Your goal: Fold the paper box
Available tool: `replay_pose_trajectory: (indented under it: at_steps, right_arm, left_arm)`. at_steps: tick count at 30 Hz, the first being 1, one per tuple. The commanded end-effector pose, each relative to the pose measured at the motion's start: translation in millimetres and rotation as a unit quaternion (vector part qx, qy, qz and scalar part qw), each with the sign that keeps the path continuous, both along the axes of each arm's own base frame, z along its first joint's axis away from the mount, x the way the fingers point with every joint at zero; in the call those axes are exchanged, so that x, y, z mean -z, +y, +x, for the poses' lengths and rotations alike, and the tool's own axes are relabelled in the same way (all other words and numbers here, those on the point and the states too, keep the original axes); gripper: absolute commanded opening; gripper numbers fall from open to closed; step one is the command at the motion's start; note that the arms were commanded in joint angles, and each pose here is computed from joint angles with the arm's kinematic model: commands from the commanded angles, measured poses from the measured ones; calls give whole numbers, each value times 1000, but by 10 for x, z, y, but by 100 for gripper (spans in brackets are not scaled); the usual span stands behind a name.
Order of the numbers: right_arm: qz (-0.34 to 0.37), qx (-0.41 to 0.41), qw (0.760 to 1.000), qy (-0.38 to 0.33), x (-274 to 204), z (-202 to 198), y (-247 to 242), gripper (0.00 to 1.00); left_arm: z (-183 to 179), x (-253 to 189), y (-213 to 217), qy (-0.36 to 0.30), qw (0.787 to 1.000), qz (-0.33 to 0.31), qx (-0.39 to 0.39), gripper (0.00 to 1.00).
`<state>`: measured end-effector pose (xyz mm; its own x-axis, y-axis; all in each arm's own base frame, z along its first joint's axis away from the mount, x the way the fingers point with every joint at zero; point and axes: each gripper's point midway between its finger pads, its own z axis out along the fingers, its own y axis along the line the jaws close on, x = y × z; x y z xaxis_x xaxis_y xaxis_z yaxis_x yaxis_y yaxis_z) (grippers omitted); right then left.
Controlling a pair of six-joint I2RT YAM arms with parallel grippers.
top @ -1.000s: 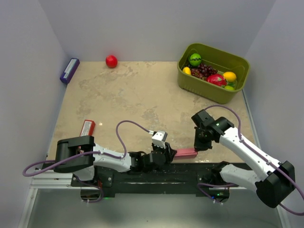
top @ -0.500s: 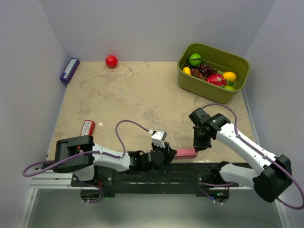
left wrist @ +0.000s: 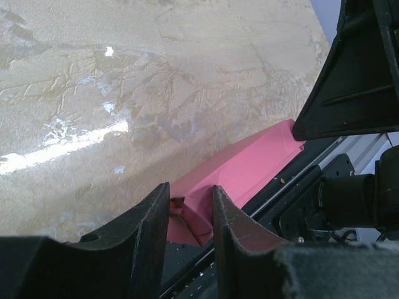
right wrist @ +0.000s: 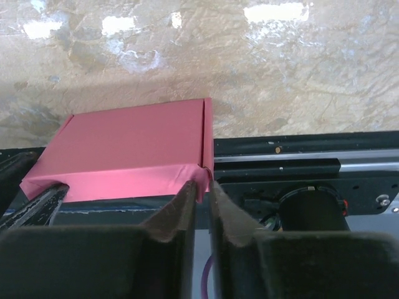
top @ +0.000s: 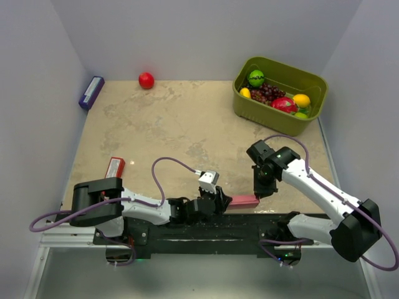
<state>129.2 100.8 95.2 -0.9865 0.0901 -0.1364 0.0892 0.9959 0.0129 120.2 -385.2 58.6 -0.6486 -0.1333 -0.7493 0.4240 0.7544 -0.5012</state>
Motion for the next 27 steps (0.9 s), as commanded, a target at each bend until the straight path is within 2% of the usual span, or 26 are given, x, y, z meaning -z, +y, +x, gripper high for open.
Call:
replay_pose_trajectory:
  at_steps: [1,2,3,6,12,13,14,15,18,21,27]
  right_arm:
    - [-28,-4,999,-19,-101,11,-152,32]
    - [-23,-2,999,-28,-135,38,-136,40]
    - [-23,1,999,-47,-192,96,-142,55]
    - [-24,4,998,-65,-207,139,-163,69]
    - [103,5,991,-87,-122,174,264,76]
    - [114,9,988,-100,-148,196,281,77]
    - [124,6,987,-99,-159,171,311,85]
    - [125,3,986,-106,-174,183,304,88]
    - [138,7,981,-134,-274,232,315,93]
    - [164,5,974,-156,-369,286,392,95]
    - [165,7,972,-165,-353,265,359,96]
  left_arm:
    - [-297,1305,1614,42,923,376,60,7]
    - [-294,1295,1610,42,925,373,59,7]
    - [-291,1294,1611,41,925,374,59,7]
    - [-282,1290,1617,38,925,374,57,7]
    - [-239,1211,1584,29,927,370,50,6]
    - [-231,1193,1582,27,927,370,48,6]
    - [-219,1155,1575,25,927,371,46,7]
    - [-208,1134,1575,21,927,371,46,7]
    - [-189,1052,1508,10,931,360,53,7]
    - [-166,950,1448,3,934,353,54,12]
    - [-129,587,1227,-6,948,314,50,36]
